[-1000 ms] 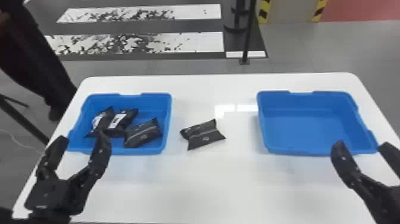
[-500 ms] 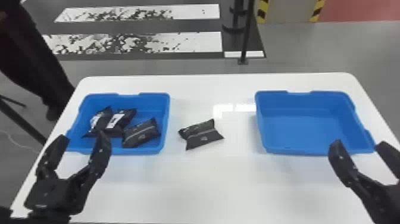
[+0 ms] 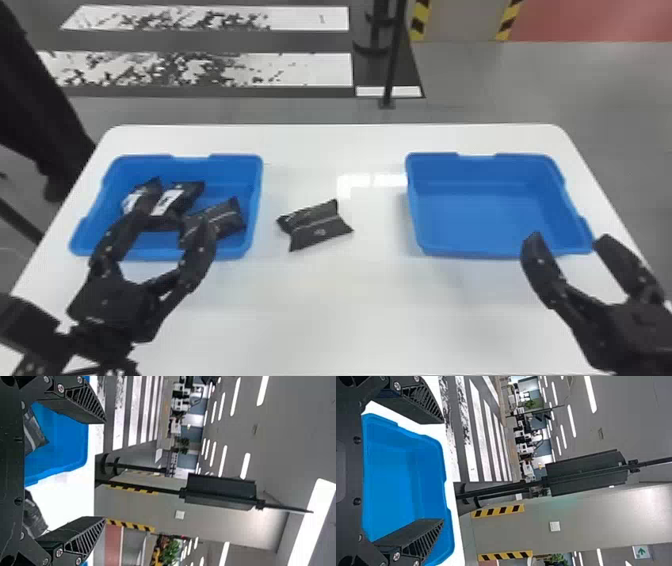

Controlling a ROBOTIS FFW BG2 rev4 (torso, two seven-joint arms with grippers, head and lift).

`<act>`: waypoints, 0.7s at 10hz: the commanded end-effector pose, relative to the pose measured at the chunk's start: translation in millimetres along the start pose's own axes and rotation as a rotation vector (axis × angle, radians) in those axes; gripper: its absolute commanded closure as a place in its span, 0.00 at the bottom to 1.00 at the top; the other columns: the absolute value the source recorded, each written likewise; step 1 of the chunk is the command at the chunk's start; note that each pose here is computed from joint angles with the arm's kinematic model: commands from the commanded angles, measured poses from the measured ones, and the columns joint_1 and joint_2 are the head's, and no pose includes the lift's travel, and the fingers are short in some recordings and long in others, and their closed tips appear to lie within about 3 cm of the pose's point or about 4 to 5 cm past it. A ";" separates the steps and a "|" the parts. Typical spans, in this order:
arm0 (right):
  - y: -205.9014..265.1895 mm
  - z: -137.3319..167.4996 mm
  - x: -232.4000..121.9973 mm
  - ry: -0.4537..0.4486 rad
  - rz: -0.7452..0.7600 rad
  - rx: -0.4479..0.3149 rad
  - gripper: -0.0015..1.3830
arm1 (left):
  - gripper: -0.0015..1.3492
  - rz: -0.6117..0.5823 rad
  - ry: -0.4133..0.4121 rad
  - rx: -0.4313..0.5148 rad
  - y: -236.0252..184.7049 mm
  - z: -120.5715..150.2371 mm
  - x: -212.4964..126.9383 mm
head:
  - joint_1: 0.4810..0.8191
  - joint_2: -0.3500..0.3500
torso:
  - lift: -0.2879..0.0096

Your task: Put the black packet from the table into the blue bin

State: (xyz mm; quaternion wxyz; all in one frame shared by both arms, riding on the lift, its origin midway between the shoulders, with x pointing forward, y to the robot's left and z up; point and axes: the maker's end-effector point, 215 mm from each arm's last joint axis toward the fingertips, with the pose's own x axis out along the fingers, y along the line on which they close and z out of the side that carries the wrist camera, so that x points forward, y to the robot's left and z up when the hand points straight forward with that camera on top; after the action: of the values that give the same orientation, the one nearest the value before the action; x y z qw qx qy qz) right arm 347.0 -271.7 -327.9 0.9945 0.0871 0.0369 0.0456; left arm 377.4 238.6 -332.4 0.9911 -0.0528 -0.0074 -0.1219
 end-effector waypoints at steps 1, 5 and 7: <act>0.2 -7.2 -0.6 0.007 -0.002 0.043 0.10 | 0.12 -0.063 0.051 0.041 -10.5 -21.9 22.4 | 0.63 0.43 | 0.60; 3.7 -7.7 2.1 0.008 0.004 0.029 0.10 | 0.12 -0.280 0.190 0.155 -62.2 -85.0 91.6 | 0.63 0.31 | 0.60; 3.6 -8.7 1.9 0.009 0.004 0.034 0.10 | 0.13 -0.380 0.273 0.190 -89.8 -120.4 118.5 | 0.63 0.24 | 0.60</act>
State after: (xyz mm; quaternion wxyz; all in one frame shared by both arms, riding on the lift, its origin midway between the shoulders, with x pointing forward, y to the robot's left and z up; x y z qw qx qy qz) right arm 347.9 -266.4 -335.8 0.9926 0.1030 0.0418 0.0478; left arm 464.3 116.9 -431.0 0.9462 0.0523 0.0936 -0.3052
